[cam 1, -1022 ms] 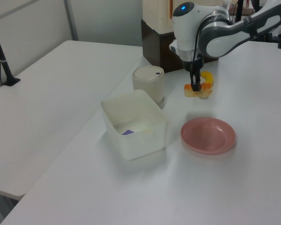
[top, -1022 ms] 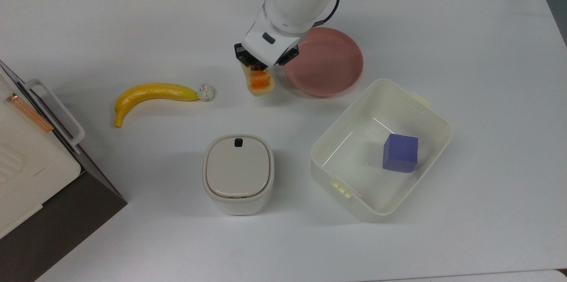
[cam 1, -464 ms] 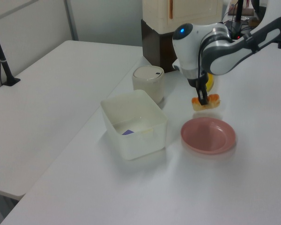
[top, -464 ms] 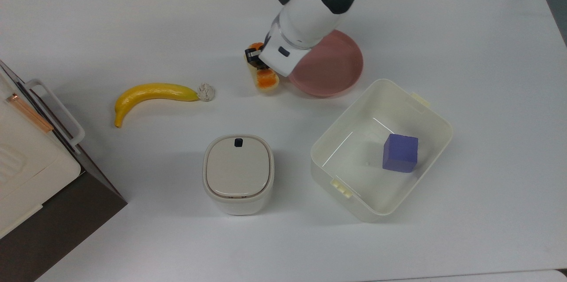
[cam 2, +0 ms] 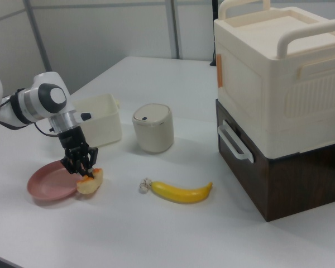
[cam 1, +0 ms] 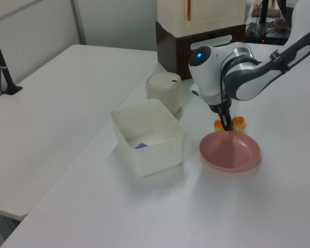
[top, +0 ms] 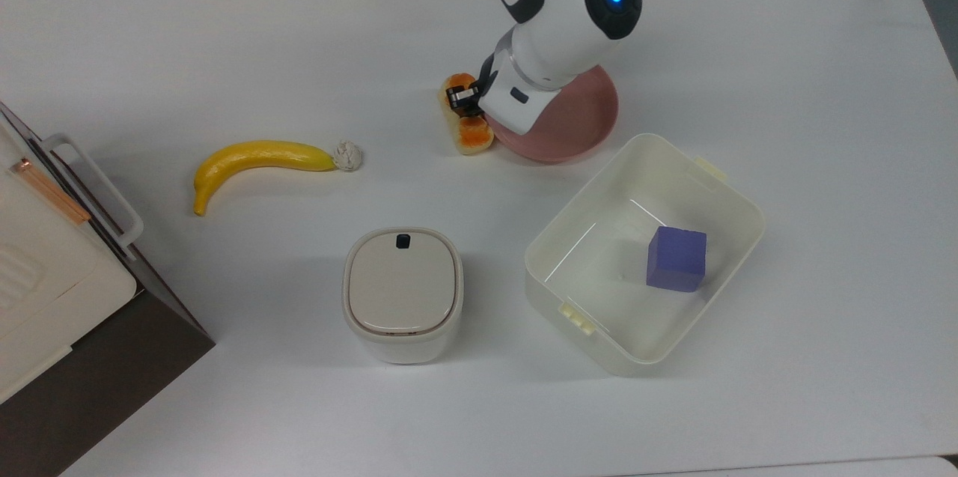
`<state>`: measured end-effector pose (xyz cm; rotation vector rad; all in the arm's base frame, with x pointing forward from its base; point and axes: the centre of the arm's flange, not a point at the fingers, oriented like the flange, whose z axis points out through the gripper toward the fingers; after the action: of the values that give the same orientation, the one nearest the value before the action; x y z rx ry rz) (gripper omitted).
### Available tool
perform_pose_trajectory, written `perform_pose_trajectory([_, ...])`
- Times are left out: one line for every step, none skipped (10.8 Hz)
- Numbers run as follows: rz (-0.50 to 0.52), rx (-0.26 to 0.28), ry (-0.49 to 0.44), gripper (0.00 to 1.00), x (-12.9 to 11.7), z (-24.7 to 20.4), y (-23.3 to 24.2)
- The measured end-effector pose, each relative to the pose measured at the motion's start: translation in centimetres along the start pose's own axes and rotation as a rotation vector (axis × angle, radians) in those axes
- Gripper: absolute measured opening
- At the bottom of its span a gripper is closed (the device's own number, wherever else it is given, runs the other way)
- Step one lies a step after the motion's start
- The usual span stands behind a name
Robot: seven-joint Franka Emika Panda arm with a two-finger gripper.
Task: Put the bread on the table
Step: 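Carry the bread roll beside the plate and lower it onto the table, then open the gripper to release the bread roll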
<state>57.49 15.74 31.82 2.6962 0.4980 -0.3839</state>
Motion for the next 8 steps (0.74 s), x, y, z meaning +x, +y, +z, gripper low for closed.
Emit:
perform_pose_trajectory([0.002,-0.002,0.006,0.12,0.0,-0.4,-1.0])
perform_pose_trajectory([0.001,-0.003,0.015,0.12,0.1,-0.9,-2.6])
perform_pose_trajectory([-0.003,-0.002,0.025,0.12,0.0,-1.5,-4.5])
perform_pose_trajectory([-0.005,-0.002,0.031,0.12,-0.1,-2.1,-6.5])
perform_pose_trajectory([-0.011,-0.005,0.026,0.12,-0.4,-2.5,-7.9])
perform_pose_trajectory([-0.014,-0.007,0.022,0.12,-0.6,-2.6,-8.4])
perform_pose_trajectory([-0.003,-0.009,0.020,0.12,-0.5,-2.5,-7.6])
perform_pose_trajectory([0.016,-0.008,0.012,0.12,-0.3,-1.9,-5.4])
